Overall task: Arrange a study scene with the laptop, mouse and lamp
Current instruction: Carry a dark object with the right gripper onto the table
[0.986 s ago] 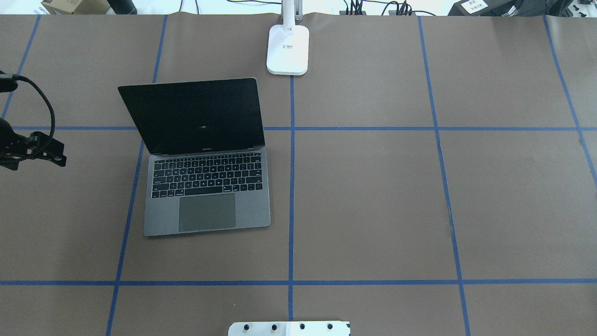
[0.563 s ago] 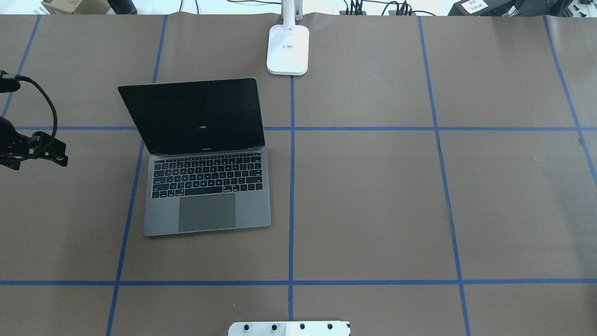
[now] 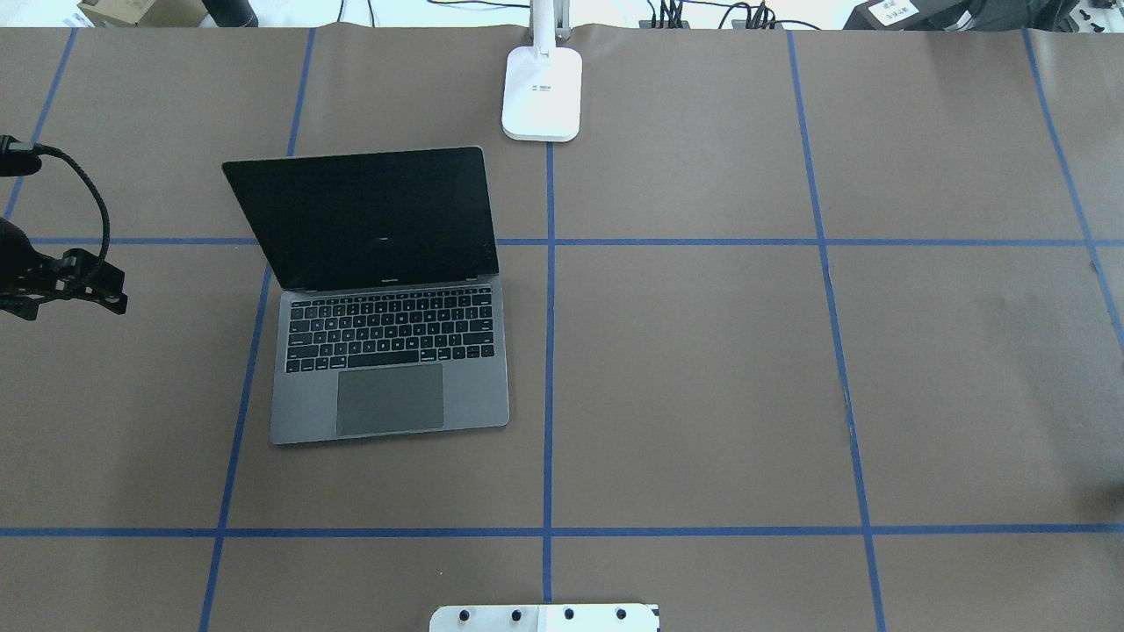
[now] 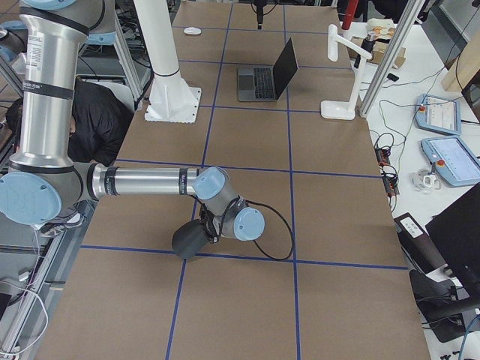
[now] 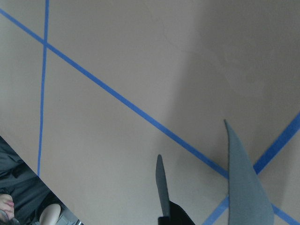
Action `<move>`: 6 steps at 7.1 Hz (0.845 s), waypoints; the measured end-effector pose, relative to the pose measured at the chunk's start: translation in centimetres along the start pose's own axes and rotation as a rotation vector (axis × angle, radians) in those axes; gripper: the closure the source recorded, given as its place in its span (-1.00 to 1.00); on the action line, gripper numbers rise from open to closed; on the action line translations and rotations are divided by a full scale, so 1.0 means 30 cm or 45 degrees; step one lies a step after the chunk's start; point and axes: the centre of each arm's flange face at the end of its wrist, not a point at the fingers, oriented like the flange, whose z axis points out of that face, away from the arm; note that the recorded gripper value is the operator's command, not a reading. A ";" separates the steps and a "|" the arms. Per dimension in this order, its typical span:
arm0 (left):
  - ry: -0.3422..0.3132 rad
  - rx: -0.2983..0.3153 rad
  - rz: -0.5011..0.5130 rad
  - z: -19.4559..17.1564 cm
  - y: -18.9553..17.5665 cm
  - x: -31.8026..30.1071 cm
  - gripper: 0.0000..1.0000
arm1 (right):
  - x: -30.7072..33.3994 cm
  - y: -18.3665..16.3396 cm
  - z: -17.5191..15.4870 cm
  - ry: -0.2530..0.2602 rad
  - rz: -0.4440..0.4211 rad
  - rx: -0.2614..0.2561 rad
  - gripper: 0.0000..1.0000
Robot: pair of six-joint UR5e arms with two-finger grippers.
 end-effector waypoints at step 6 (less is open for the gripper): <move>-0.036 -0.036 0.063 0.070 -0.033 -0.041 -1.00 | -0.516 -0.452 0.050 -0.084 0.098 0.033 1.00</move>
